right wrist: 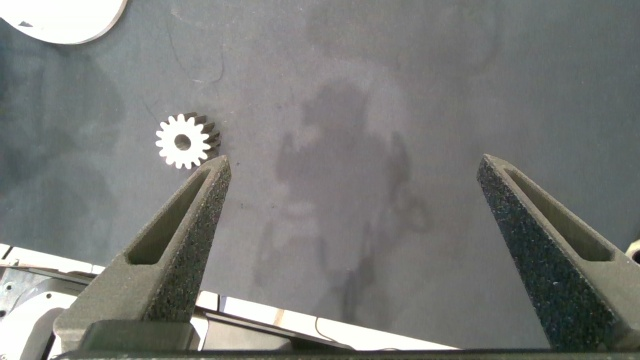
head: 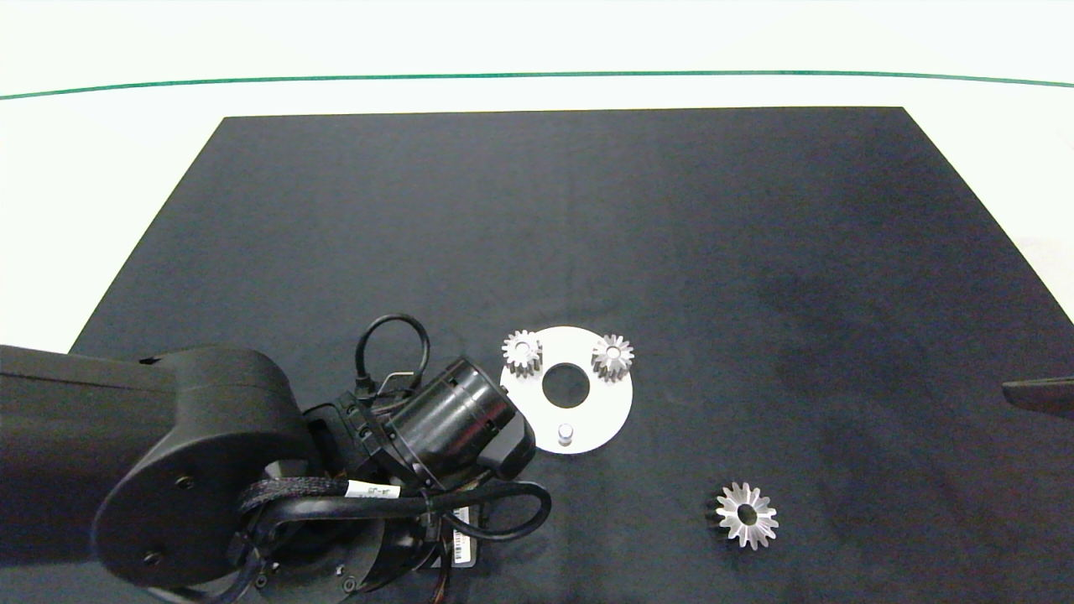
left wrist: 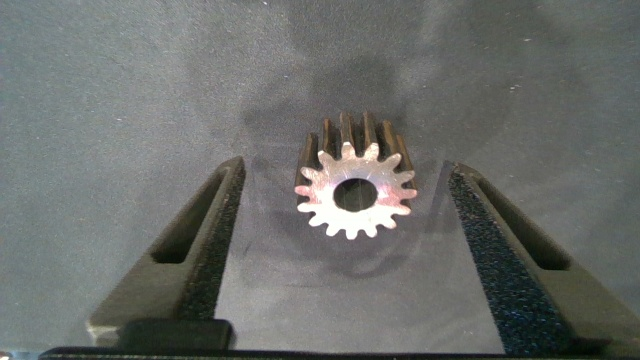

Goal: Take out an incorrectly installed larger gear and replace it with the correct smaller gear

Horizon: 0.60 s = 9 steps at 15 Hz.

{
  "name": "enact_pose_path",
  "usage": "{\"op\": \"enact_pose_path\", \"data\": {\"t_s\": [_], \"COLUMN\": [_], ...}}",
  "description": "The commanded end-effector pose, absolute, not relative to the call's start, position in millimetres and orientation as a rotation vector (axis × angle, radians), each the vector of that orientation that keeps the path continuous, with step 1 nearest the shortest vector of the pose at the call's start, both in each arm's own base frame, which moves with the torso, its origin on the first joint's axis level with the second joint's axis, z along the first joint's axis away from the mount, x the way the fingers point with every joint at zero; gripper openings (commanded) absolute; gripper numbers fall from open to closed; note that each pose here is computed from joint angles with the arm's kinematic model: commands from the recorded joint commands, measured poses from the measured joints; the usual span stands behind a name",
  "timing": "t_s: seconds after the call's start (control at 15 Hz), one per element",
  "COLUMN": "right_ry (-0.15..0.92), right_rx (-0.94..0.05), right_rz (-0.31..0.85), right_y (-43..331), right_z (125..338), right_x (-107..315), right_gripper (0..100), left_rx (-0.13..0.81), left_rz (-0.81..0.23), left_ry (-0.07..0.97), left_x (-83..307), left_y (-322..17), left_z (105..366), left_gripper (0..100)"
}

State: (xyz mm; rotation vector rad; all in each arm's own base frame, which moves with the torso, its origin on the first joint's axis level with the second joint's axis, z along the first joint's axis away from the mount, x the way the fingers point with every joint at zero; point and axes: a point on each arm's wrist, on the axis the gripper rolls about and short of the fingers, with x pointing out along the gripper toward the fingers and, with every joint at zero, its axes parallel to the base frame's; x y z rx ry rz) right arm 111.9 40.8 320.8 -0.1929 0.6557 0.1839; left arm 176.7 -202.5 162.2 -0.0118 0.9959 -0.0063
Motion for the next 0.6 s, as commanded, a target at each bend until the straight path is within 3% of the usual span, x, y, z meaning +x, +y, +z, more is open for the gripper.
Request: {"op": "enact_pose_path", "data": {"t_s": [0.07, 0.6], "right_ry": [0.663, 0.668], "right_rx": [-0.195, -0.197], "right_rz": [0.183, 0.183], "right_y": [41.0, 41.3], "right_z": [320.2, 318.9], "right_x": [112.3, 113.0], "right_gripper": [100, 100], "left_rx": [0.001, -0.008], "left_rz": [0.01, 0.008], "left_ry": [1.008, 0.998], "left_x": [177.5, 177.7], "left_y": [-202.8, -202.9], "left_z": [156.6, 157.2], "left_gripper": [75, 59]}}
